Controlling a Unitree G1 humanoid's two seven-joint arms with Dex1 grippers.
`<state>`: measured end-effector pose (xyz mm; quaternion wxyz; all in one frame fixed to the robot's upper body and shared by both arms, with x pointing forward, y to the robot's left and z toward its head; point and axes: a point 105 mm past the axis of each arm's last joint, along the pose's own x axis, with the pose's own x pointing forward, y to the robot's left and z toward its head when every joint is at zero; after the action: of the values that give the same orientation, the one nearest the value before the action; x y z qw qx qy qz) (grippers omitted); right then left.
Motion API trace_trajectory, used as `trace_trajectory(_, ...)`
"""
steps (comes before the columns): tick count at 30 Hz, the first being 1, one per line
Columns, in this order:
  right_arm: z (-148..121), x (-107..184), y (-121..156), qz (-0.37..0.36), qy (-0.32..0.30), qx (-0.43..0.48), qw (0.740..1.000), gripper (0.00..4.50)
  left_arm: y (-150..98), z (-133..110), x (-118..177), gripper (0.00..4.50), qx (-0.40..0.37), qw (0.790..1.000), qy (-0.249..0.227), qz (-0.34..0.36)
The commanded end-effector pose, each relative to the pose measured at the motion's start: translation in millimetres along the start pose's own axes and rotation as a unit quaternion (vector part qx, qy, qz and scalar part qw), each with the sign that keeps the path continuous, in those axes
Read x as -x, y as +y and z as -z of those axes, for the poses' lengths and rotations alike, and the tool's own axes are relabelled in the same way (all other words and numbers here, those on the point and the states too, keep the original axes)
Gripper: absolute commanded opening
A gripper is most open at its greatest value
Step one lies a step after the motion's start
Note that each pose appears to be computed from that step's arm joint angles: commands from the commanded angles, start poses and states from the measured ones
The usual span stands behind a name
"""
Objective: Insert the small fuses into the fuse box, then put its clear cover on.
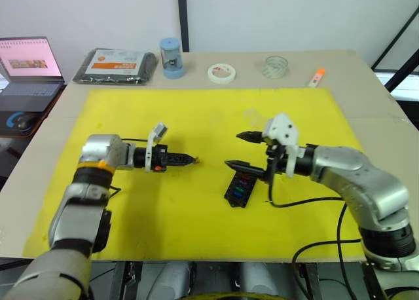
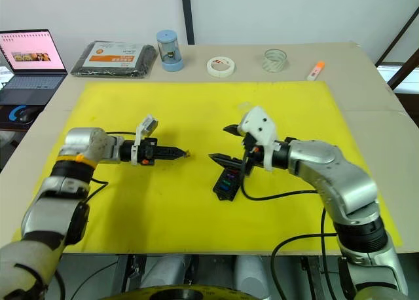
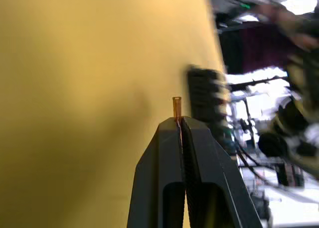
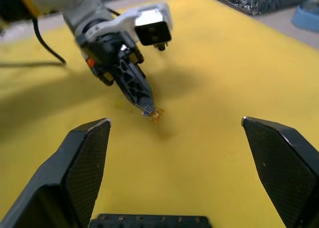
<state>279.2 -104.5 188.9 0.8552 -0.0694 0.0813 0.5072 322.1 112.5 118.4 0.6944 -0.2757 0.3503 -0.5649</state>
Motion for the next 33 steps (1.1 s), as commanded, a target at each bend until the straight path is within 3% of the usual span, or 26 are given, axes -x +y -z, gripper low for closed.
trace_trajectory(1,-14.9,13.3,7.5,-0.034,-0.013,-0.029,0.999,4.50,-46.8,-20.7,2.1,0.04,-0.190,0.979,-0.035,0.056)
trace_trajectory(4,-19.4,17.6,10.3,-0.050,-0.017,-0.044,0.998,4.50,-63.6,-28.2,-1.1,0.04,-0.336,0.940,-0.050,0.031)
trace_trajectory(7,-23.3,17.0,16.0,-0.067,-0.024,-0.045,0.996,4.50,-80.6,-35.9,-4.5,0.04,-0.355,0.929,-0.091,0.057)
trace_trajectory(9,-24.8,15.1,20.4,-0.078,-0.027,-0.034,0.996,4.50,-85.5,-33.7,-7.0,0.04,-0.393,0.913,-0.093,0.059)
trace_trajectory(10,-26.2,14.1,21.0,-0.081,-0.033,-0.035,0.996,4.29,-87.4,-32.7,-8.6,0.01,-0.404,0.908,-0.095,0.060)
trace_trajectory(14,-28.2,10.3,19.7,-0.081,-0.047,-0.045,0.995,3.24,-94.2,-35.3,-11.1,0.00,-0.401,0.905,-0.118,0.073)
trace_trajectory(18,-29.1,7.1,20.1,-0.082,-0.064,-0.059,0.993,3.24,-99.8,-33.4,-10.1,0.00,-0.394,0.907,-0.119,0.087)
trace_trajectory(21,-33.6,4.5,19.4,-0.077,-0.090,-0.078,0.990,2.76,-105.1,-34.6,-8.7,0.00,-0.363,0.917,-0.128,0.103)
trace_trajectory(23,-37.0,3.3,18.3,-0.070,-0.110,-0.096,0.987,2.19,-109.2,-37.0,-7.8,0.00,-0.338,0.924,-0.137,0.113)
trace_trajectory(33,-57.2,4.1,19.7,-0.060,-0.188,-0.178,0.964,2.19,-123.0,-41.5,-6.3,0.00,-0.252,0.944,-0.151,0.150)
